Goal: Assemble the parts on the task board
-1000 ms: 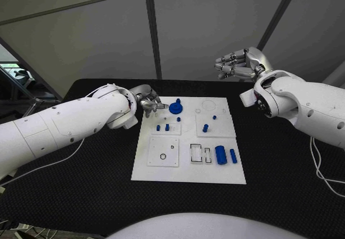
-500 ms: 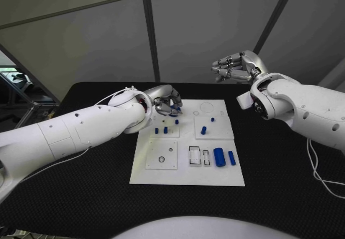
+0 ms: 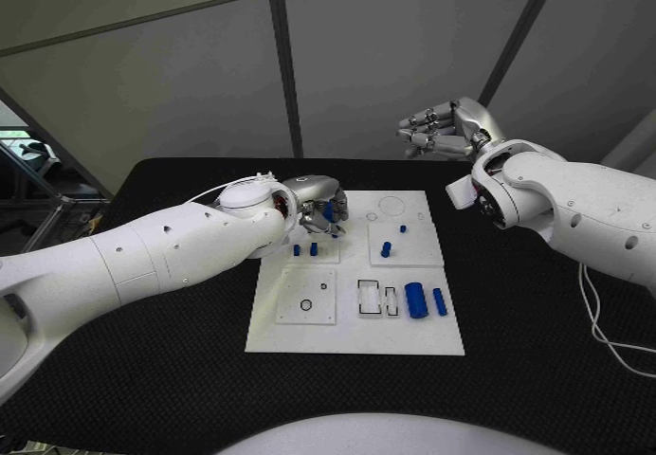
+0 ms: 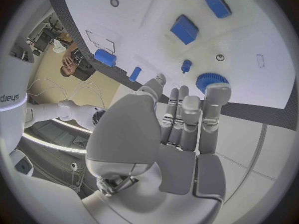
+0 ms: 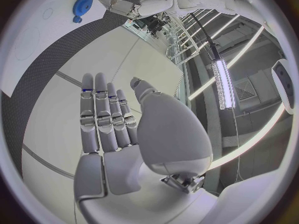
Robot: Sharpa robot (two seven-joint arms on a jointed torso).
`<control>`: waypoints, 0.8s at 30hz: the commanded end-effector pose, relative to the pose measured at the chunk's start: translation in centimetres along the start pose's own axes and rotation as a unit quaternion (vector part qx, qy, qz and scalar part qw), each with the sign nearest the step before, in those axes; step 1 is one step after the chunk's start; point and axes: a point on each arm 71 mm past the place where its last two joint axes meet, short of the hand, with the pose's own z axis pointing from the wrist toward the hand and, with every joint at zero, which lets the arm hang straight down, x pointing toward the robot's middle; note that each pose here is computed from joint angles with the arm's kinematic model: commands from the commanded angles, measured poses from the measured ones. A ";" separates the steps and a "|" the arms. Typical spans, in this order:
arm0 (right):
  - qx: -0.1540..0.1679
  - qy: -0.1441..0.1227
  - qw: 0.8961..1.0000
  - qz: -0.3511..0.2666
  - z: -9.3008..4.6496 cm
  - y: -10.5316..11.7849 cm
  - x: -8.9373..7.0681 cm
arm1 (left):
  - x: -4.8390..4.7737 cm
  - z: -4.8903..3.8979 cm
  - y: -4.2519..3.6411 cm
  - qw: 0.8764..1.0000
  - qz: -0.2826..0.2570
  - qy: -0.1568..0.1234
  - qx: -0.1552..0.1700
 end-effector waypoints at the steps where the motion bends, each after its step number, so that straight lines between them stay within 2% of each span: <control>1: -0.004 0.004 1.000 -0.001 0.0 0.2 0.1 | 0.36 0.21 0.05 0.999 0.025 0.026 -0.006; 13: -0.005 0.005 1.000 0.000 0.0 0.3 0.2 | 0.73 0.78 0.66 0.999 0.026 0.032 -0.019; 24: -0.006 0.006 1.000 0.001 0.1 0.3 0.3 | 1.03 1.17 0.89 0.999 0.020 0.043 -0.026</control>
